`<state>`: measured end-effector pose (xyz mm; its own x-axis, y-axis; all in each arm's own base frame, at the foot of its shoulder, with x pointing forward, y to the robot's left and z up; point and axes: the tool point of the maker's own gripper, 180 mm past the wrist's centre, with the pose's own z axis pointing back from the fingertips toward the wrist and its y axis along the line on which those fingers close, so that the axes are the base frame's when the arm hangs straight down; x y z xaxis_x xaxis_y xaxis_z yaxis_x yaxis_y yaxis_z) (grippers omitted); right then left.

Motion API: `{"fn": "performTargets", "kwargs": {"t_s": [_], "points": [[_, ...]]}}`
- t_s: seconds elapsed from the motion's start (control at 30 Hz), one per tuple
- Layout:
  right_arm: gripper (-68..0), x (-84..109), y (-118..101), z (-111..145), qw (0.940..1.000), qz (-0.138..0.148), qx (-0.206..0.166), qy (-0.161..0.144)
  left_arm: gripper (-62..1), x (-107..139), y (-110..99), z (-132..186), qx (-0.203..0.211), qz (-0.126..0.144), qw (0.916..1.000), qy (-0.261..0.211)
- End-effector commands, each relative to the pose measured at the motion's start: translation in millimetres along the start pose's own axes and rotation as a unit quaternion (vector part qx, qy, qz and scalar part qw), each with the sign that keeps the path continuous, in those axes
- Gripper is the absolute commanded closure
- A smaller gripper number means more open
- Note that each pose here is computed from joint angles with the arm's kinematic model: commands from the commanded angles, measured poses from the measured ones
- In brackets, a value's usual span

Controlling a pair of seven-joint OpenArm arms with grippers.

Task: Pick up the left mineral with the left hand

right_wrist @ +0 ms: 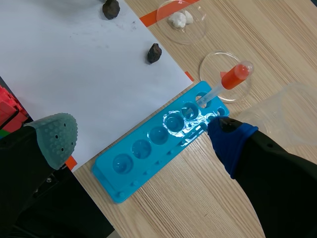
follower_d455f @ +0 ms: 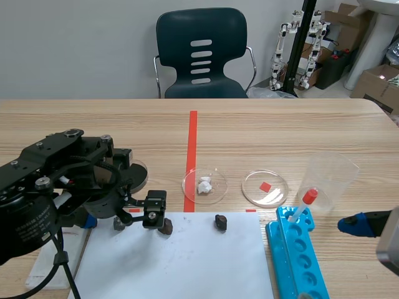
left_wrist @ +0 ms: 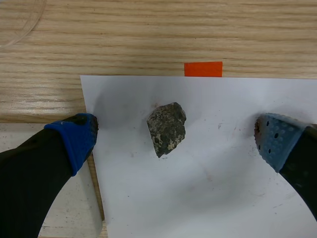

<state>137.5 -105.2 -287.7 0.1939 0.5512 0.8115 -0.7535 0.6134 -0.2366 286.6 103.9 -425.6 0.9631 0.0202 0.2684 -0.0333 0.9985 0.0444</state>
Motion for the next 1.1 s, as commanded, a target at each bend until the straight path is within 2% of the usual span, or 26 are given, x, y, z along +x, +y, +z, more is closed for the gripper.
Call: {"fn": "performTargets", "kwargs": {"t_s": [0.0, 0.5, 0.57, 0.63, 0.77, 0.93, 1.07], "points": [[-54.7, 8.5, -3.5, -0.3, 0.9999, 0.009, -0.001, -0.013, -62.3, 8.6, -1.0, 3.3, -0.001, 0.006, 0.9999, -0.011], [-54.7, 8.5, -3.5, -0.3, 0.9999, 0.009, -0.001, -0.013, -62.0, 9.3, 0.1, 3.3, 0.001, 0.006, 0.9999, -0.013], [-54.7, 8.5, -3.5, -0.3, 0.9999, 0.009, -0.001, -0.013, -51.0, 9.2, 0.1, 3.3, 0.001, 0.006, 0.9999, -0.013], [-54.7, 8.5, -3.5, -0.3, 0.9999, 0.009, -0.001, -0.013, -44.4, 9.2, 0.1, 3.3, 0.001, 0.006, 0.9999, -0.013], [-54.7, 8.5, -3.5, -0.3, 0.9999, 0.009, -0.001, -0.013, -37.7, 9.0, 0.1, 3.3, 0.001, 0.006, 0.9999, -0.013], [-54.7, 8.5, -3.5, -0.3, 0.9999, 0.009, -0.001, -0.013, -25.4, 9.0, 0.1, 3.3, 0.001, 0.006, 0.9999, -0.013], [-54.7, 8.5, -3.5, -0.3, 0.9999, 0.009, -0.001, -0.013, -21.5, 9.0, 0.1, 3.3, 0.001, 0.006, 0.9999, -0.013]]}}
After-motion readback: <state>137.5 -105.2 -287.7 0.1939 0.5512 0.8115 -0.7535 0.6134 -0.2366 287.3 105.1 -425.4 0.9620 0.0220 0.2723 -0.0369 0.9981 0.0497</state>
